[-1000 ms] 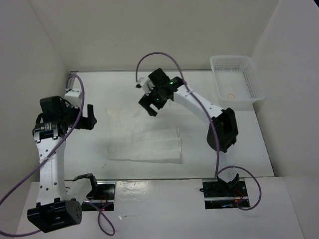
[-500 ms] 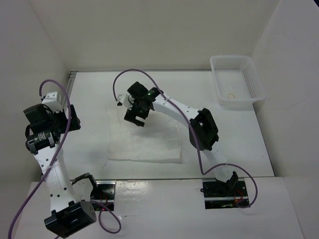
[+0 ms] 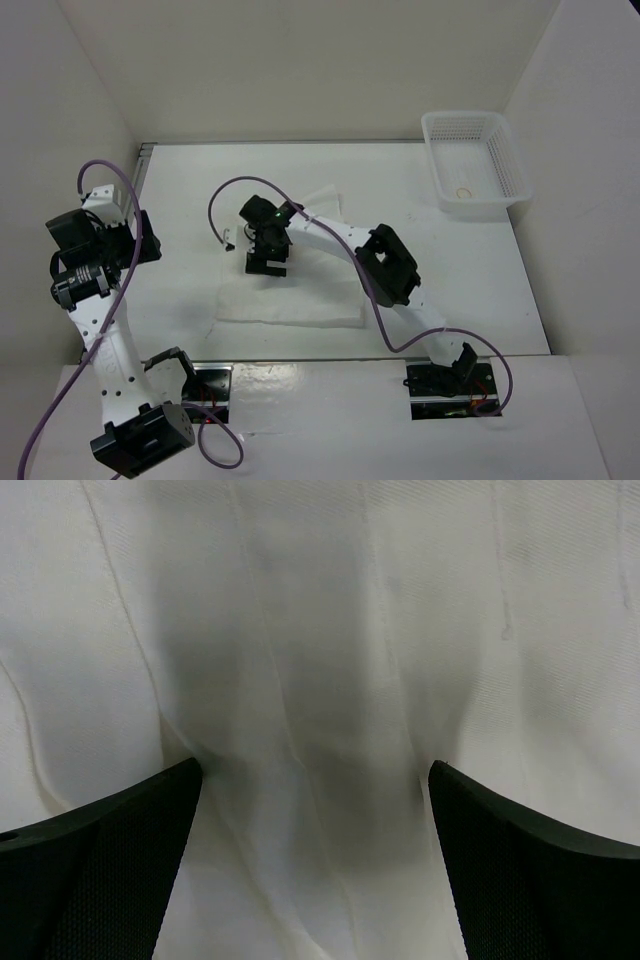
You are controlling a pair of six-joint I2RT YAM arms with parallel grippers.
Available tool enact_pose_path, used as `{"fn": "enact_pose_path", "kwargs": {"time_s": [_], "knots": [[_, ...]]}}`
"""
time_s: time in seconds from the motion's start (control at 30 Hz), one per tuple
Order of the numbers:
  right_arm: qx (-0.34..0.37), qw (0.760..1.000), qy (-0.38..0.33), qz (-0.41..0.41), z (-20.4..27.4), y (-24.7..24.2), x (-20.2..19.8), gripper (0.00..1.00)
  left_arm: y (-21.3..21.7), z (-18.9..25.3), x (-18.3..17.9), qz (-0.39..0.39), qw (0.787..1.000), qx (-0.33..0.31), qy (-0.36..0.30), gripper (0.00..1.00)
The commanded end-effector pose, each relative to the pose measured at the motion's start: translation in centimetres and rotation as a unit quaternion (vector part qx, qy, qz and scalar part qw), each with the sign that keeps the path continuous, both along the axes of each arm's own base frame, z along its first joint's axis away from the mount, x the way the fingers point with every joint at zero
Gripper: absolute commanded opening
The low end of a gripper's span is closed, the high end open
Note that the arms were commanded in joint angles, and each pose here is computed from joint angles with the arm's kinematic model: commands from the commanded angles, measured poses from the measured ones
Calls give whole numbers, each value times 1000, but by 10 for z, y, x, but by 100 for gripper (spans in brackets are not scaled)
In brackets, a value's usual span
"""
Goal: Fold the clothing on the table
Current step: Flatten the skirt out
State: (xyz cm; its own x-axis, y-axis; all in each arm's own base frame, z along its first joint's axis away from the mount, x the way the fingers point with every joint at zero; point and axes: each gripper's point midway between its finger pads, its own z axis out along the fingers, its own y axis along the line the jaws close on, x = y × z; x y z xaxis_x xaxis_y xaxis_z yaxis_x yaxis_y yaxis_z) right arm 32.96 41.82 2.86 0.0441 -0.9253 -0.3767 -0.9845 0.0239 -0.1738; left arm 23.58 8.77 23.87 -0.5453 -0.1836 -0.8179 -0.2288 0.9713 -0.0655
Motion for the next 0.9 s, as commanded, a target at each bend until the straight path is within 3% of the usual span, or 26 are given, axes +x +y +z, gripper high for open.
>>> {"fn": "enact_pose_path", "kwargs": {"time_s": [0.0, 0.23, 0.5, 0.67, 0.87], "knots": [[7, 1000, -9, 13, -1, 5, 3, 98, 0, 5, 6, -7, 1000, -2, -15, 100], [-6, 999, 11, -36, -21, -9, 3, 98, -5, 5, 7, -22, 1000, -6, -19, 100], [22, 983, 20, -183, -16, -47, 54, 98, -8, 4, 9, -30, 999, -13, -18, 100], [11, 953, -48, -300, -5, -93, 103, 98, -8, 2, 10, -36, 999, -14, -15, 100], [37, 904, -40, -423, 12, -142, 139, 98, -9, 0, 12, -39, 999, -20, -12, 100]]}}
